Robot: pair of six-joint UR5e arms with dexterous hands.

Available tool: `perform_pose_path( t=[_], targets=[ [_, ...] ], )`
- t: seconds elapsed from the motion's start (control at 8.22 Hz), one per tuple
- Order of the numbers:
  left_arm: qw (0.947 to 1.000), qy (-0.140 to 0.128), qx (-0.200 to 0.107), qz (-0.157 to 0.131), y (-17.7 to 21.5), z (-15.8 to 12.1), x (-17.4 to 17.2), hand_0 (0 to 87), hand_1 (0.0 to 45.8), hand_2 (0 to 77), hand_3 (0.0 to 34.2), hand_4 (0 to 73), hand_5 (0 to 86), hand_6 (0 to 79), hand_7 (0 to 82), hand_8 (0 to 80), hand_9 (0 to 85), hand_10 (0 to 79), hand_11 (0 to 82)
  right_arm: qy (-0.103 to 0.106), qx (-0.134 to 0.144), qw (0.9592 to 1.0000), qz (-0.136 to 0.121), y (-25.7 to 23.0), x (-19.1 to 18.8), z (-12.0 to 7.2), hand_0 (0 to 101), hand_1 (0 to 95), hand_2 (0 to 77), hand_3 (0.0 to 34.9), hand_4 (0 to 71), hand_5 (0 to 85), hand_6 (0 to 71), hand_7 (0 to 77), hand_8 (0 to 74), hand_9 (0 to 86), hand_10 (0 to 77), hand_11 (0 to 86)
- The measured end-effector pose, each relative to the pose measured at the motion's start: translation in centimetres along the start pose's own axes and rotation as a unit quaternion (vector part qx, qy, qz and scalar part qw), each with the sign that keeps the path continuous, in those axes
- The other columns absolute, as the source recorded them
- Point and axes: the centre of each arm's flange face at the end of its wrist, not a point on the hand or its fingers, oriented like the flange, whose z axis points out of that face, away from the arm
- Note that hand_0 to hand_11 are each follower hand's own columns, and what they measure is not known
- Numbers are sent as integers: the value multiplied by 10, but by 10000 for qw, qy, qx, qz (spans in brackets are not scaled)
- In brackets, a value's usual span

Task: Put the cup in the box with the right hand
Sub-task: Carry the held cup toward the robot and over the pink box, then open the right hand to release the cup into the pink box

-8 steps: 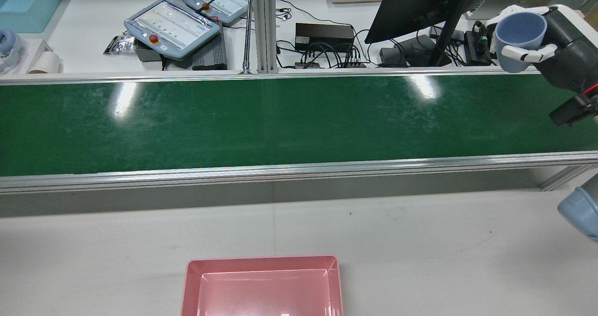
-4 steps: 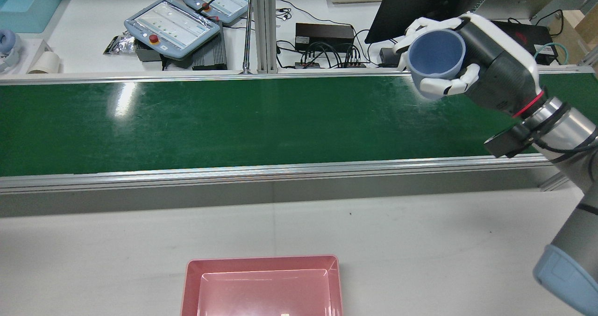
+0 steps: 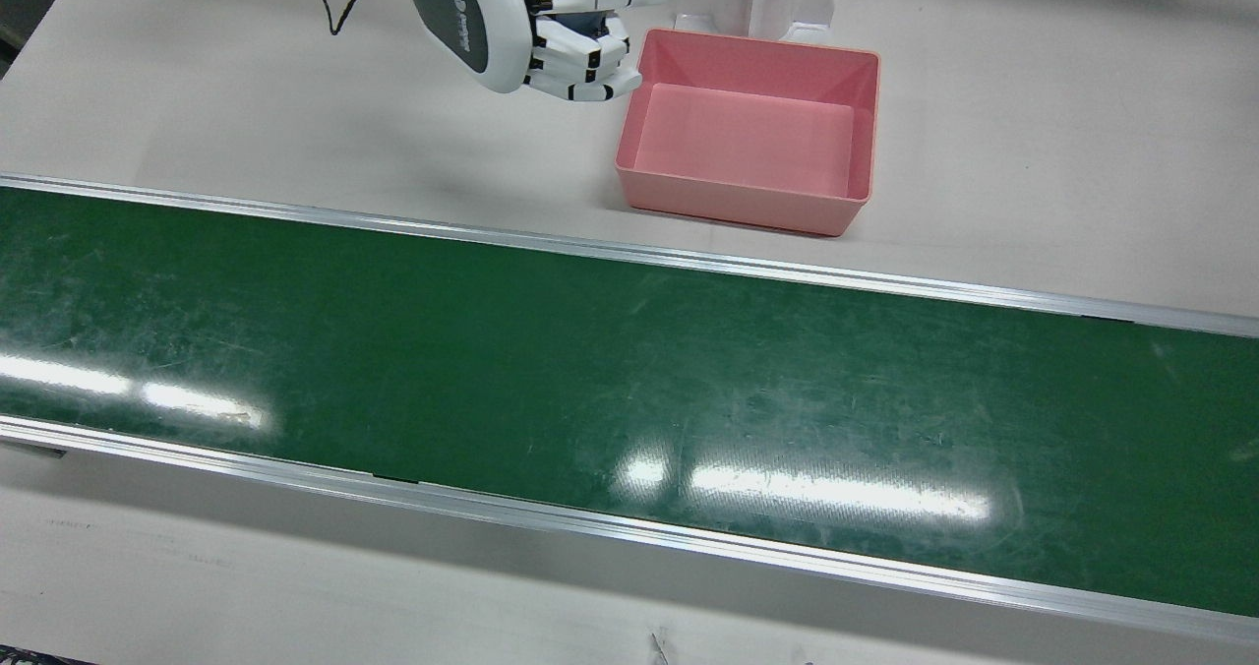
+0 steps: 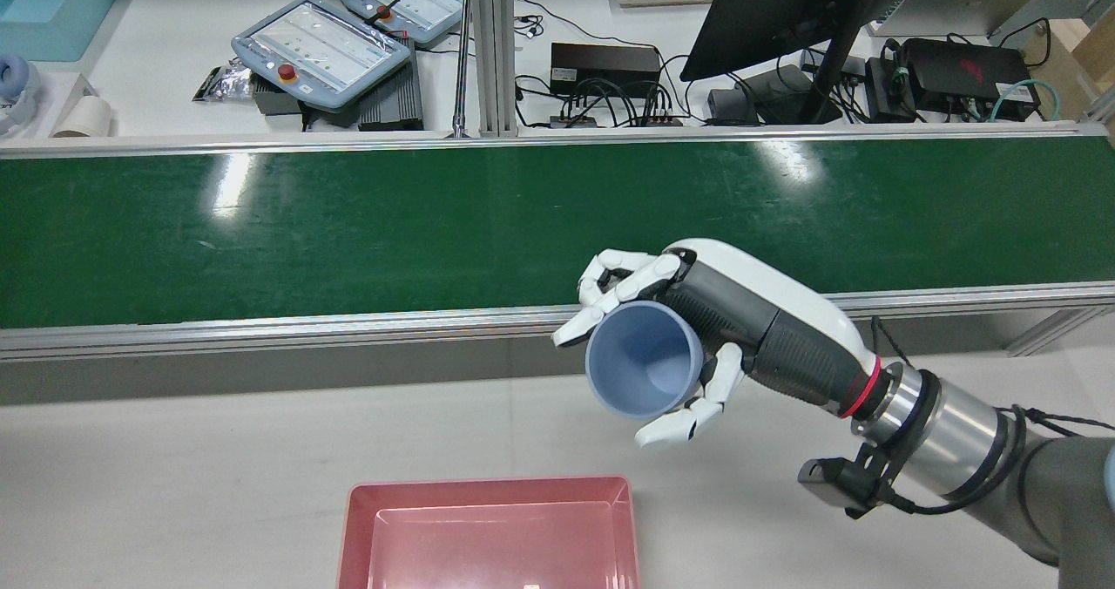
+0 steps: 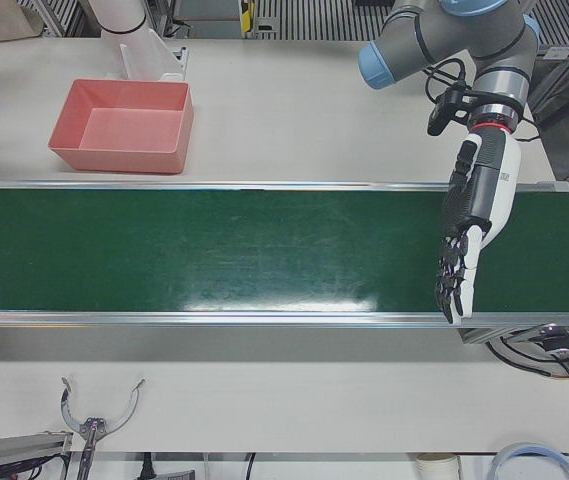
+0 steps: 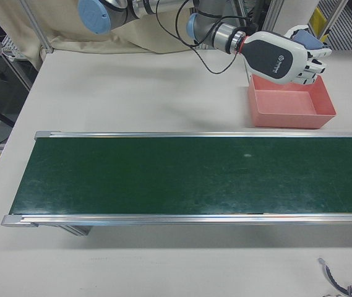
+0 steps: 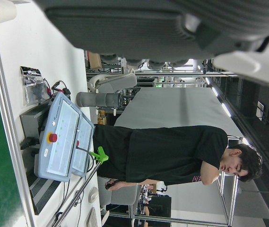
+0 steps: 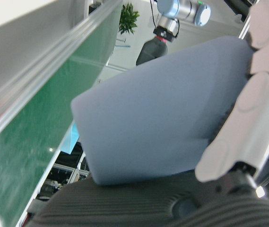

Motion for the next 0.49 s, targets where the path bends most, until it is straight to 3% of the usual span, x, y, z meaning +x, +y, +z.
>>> perform_pose_path(
  t=[0.12, 0.24, 0.36, 0.49],
  targets=[
    [10000, 0, 0, 0, 0, 0, 0, 0, 5, 5, 0, 11, 5, 0, 5, 0, 0, 0, 0, 206, -89, 9997, 93, 21, 34, -2, 488, 49, 245, 0, 360, 60, 256, 698, 376, 654, 235, 349],
    [10000, 0, 1, 0, 0, 0, 0, 0, 5, 5, 0, 11, 5, 5, 5, 0, 0, 0, 0, 331, -146, 9992, 149, 38, 57, -4, 438, 82, 5, 0, 295, 65, 109, 600, 245, 518, 93, 191],
    [10000, 0, -1, 0, 0, 0, 0, 0, 5, 5, 0, 11, 5, 5, 5, 0, 0, 0, 0, 404, -184, 9989, 166, 48, 71, -6, 438, 82, 5, 0, 295, 65, 109, 600, 245, 518, 93, 191],
    [10000, 0, 0, 0, 0, 0, 0, 0, 5, 5, 0, 11, 5, 5, 5, 0, 0, 0, 0, 441, -204, 9987, 171, 52, 77, -7, 449, 54, 55, 0, 185, 11, 54, 436, 71, 398, 27, 27]
  ],
)
